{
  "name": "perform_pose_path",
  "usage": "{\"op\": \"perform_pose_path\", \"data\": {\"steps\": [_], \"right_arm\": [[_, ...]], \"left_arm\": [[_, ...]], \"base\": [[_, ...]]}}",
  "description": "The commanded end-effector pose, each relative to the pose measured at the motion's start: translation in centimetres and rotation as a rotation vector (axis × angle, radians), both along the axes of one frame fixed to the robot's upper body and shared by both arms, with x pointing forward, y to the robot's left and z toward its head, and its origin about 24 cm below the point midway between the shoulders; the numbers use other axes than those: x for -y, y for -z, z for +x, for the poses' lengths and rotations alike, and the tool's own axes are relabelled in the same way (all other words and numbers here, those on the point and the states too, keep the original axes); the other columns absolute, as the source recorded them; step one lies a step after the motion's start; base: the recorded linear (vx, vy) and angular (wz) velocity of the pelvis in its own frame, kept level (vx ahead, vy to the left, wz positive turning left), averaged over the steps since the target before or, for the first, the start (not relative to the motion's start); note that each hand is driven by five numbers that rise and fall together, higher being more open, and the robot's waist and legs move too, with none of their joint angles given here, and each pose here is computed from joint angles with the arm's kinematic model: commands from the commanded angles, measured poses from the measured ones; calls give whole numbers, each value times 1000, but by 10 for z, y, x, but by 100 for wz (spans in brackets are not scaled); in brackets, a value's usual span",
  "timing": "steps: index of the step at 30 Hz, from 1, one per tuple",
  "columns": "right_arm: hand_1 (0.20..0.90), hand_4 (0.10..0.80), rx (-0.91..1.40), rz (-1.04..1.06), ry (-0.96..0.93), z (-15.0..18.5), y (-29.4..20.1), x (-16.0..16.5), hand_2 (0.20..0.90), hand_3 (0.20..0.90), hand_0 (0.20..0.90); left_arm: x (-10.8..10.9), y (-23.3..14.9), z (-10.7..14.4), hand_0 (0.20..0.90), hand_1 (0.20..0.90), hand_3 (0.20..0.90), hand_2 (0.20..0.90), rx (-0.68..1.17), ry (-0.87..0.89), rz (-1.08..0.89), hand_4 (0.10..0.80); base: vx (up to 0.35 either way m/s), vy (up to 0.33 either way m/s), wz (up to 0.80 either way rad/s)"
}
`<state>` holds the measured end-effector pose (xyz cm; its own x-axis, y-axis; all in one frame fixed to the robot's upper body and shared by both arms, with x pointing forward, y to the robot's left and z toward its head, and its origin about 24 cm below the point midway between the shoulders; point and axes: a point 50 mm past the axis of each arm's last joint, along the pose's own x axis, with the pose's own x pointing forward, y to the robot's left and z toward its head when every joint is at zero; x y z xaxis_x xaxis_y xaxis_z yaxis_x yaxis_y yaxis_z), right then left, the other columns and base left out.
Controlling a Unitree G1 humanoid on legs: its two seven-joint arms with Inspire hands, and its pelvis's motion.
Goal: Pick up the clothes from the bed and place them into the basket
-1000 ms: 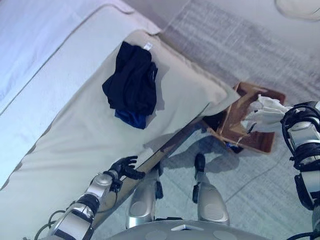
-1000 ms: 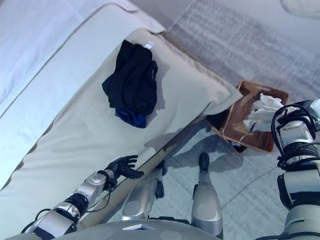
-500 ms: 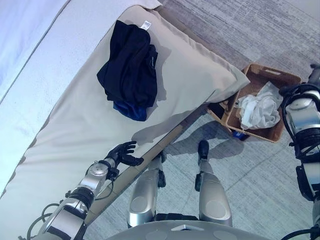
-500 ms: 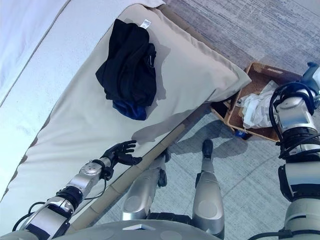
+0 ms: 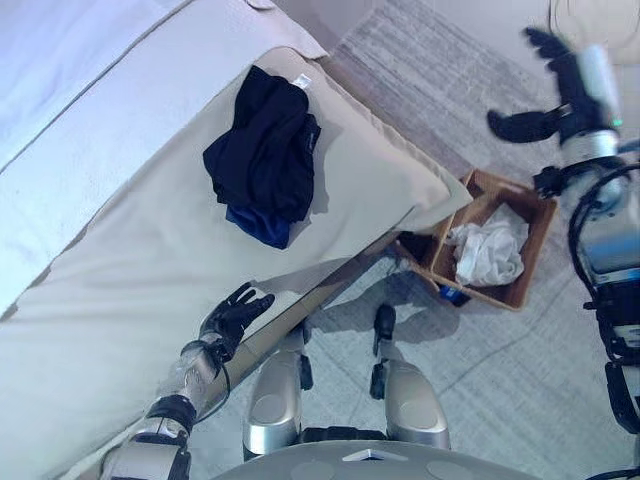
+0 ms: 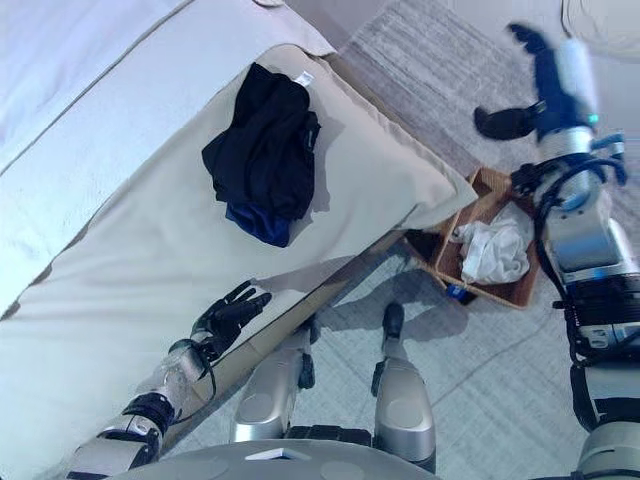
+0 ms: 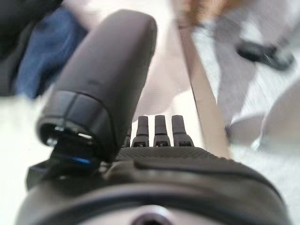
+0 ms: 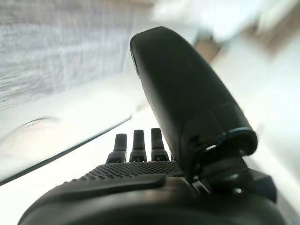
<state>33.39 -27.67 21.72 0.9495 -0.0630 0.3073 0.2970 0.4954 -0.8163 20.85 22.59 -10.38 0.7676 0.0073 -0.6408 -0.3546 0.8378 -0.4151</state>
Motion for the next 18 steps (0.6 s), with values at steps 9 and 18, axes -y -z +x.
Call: {"op": "perform_pose_path", "data": {"steps": [9,18], "right_arm": [[900,800,118,-317,-5,31,-22,-47,900,900,900],[900,800,20,-312,71,42,-13,-44,900,900,900]], "left_arm": [[-36,20,-50,900,900,900,900,-178,-191,-34,800],[-45,17,-51,900,900,900,900,-193,-188,-8,800]], "base": [[114,80,50],[46,16,32]]}}
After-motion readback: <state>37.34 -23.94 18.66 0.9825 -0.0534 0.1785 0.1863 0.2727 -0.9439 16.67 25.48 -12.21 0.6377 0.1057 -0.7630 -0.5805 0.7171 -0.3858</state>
